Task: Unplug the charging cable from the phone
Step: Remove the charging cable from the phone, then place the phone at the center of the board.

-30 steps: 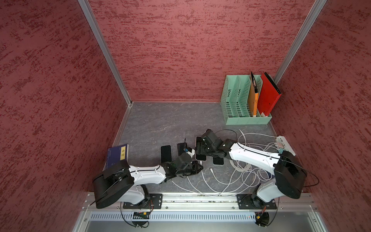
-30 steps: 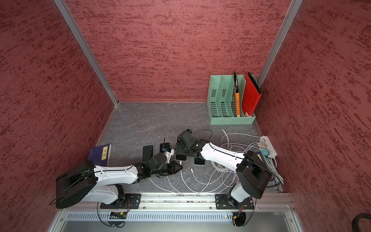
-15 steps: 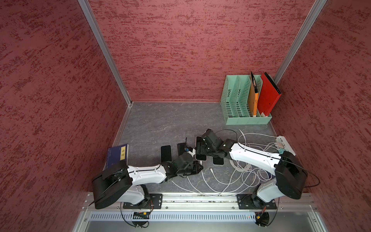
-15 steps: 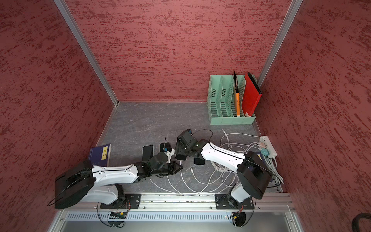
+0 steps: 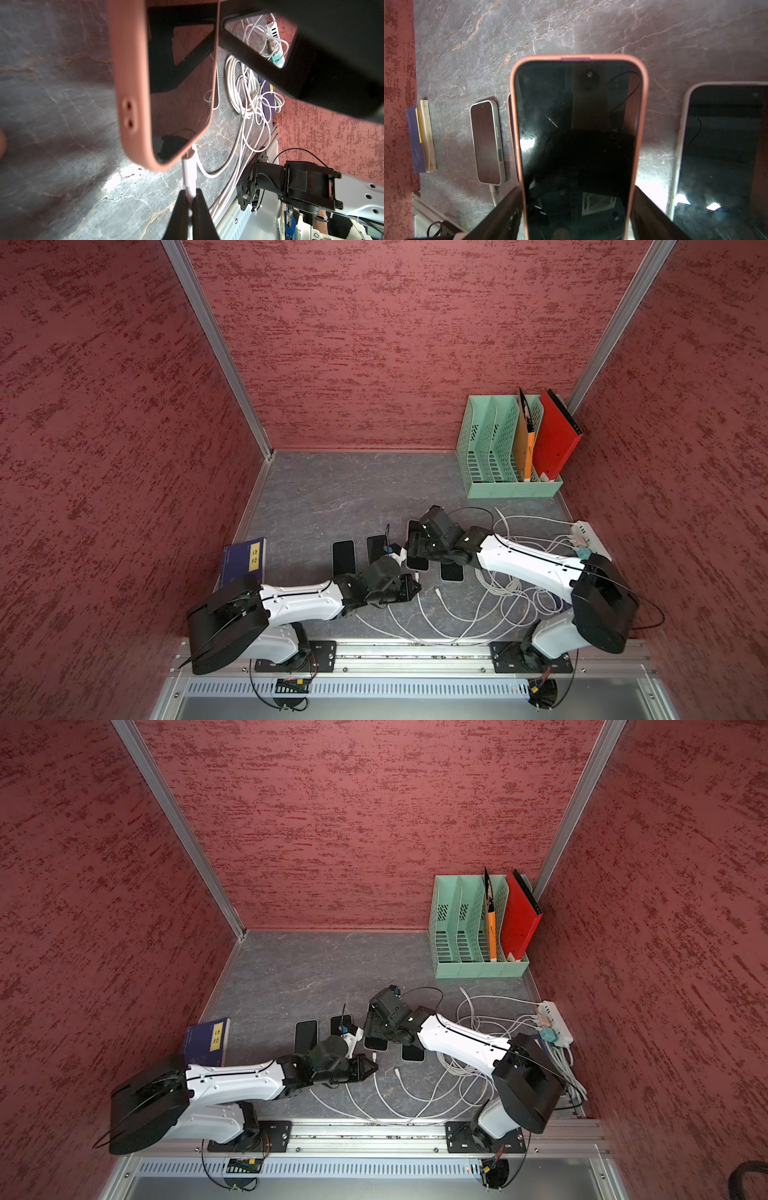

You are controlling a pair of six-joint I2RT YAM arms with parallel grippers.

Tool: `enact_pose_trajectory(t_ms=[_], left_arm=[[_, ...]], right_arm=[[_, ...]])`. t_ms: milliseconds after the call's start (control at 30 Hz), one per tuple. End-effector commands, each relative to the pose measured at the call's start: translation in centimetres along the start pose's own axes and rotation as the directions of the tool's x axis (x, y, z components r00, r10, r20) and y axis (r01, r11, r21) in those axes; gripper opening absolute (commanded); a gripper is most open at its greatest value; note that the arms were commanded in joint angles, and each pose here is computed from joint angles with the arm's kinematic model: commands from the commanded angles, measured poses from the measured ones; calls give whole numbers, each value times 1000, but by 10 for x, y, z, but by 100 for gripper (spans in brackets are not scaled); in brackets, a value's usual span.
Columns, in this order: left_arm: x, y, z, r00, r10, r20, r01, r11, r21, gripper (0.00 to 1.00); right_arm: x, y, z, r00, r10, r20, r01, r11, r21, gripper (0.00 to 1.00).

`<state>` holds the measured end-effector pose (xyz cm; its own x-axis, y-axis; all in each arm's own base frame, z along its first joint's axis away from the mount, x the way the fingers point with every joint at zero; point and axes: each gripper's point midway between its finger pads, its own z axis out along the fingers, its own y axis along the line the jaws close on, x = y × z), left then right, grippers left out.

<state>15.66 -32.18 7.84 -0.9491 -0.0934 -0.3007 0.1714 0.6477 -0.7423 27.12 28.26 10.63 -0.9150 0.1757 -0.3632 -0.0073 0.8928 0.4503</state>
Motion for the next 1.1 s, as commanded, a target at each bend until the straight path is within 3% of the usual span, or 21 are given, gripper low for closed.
enact_pose_trajectory(t_ms=[0, 300, 433, 467, 567, 733, 900, 1067], left_arm=[[-3, -10, -1, 1000, 29, 7, -29, 999, 17, 0], [-5, -13, -1, 999, 33, 7, -34, 999, 21, 2], [-6, -12, -6, 999, 43, 12, -43, 999, 16, 53], [-7, -12, -10, 999, 47, 14, -47, 999, 12, 62], [-9, -8, -23, 997, 70, 18, -70, 997, -24, 75], [-31, 30, -71, 986, 61, 155, -22, 970, -240, 97], [-58, 54, -123, 944, 24, 330, 77, 954, -290, 100], [-67, 68, -145, 904, -38, 426, 162, 952, -259, 100]], right_arm=[[-28, 20, -21, 996, 15, 88, -10, 998, -66, 27], [-33, 19, -24, 996, 22, 87, -17, 998, -56, 27], [-36, 12, -27, 996, 11, 88, -9, 1000, -20, 27], [-37, 11, -28, 996, 8, 89, -7, 1000, -10, 27], [-40, 5, -31, 996, -14, 91, 12, 1000, 29, 28], [-47, 4, -29, 995, -58, 87, 52, 996, 71, 28], [-43, 2, -8, 995, -88, 39, 83, 992, 97, 29], [-40, -7, 16, 993, -117, -5, 117, 979, 166, 29]])
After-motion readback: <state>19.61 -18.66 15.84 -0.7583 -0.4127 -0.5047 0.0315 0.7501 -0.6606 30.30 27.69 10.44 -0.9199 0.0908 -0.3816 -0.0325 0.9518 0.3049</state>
